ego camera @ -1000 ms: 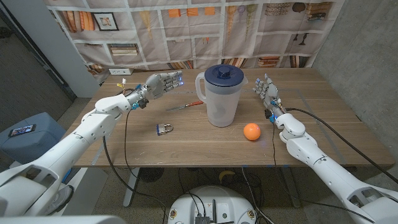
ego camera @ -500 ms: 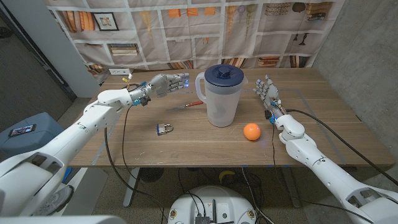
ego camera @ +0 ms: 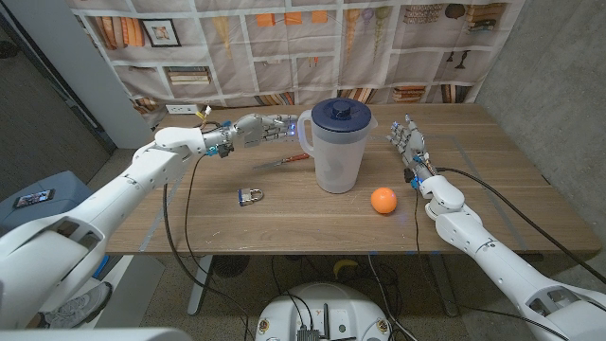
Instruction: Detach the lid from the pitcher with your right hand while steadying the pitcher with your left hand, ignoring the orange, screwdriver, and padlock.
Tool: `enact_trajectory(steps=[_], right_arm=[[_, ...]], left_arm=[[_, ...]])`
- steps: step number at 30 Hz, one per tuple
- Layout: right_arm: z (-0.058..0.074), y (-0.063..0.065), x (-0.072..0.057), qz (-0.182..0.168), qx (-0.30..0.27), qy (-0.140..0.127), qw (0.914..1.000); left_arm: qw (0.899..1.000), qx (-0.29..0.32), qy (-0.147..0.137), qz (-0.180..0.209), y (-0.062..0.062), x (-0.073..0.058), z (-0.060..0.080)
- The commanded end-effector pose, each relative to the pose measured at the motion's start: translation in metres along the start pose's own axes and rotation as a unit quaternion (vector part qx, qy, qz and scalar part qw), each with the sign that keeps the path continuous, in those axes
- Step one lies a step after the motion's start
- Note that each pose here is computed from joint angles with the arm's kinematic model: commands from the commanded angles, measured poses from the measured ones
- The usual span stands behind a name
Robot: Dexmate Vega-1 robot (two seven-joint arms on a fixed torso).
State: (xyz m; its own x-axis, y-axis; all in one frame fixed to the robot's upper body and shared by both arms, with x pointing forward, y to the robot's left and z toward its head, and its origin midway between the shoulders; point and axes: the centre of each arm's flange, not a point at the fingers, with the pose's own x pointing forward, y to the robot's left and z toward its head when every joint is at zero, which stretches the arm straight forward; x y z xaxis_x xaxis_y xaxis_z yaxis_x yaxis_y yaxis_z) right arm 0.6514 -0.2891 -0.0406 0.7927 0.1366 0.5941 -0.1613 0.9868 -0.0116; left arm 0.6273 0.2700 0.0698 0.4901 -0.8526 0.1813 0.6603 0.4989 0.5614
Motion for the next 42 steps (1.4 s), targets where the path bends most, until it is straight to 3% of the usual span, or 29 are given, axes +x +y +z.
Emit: enact_trajectory(steps=[1,7,17,42], right_arm=[[-0.001,-0.004,-0.003,-0.003,0.002,-0.001,1.0000],[-0.002,-0.005,-0.006,-0.007,0.003,-0.002,1.0000],[-0.004,-0.008,-0.012,-0.013,0.008,-0.002,0.9999],[-0.006,-0.011,-0.016,-0.017,0.012,-0.002,0.9998]], left_arm=[[1.000,0.025,0.012,-0.013,0.001,0.015,0.005],[0.999,0.035,0.015,-0.019,-0.001,0.024,0.007],[0.999,0.048,0.013,0.007,-0.003,0.031,0.007],[0.991,0.051,-0.002,0.124,-0.014,0.025,-0.002]])
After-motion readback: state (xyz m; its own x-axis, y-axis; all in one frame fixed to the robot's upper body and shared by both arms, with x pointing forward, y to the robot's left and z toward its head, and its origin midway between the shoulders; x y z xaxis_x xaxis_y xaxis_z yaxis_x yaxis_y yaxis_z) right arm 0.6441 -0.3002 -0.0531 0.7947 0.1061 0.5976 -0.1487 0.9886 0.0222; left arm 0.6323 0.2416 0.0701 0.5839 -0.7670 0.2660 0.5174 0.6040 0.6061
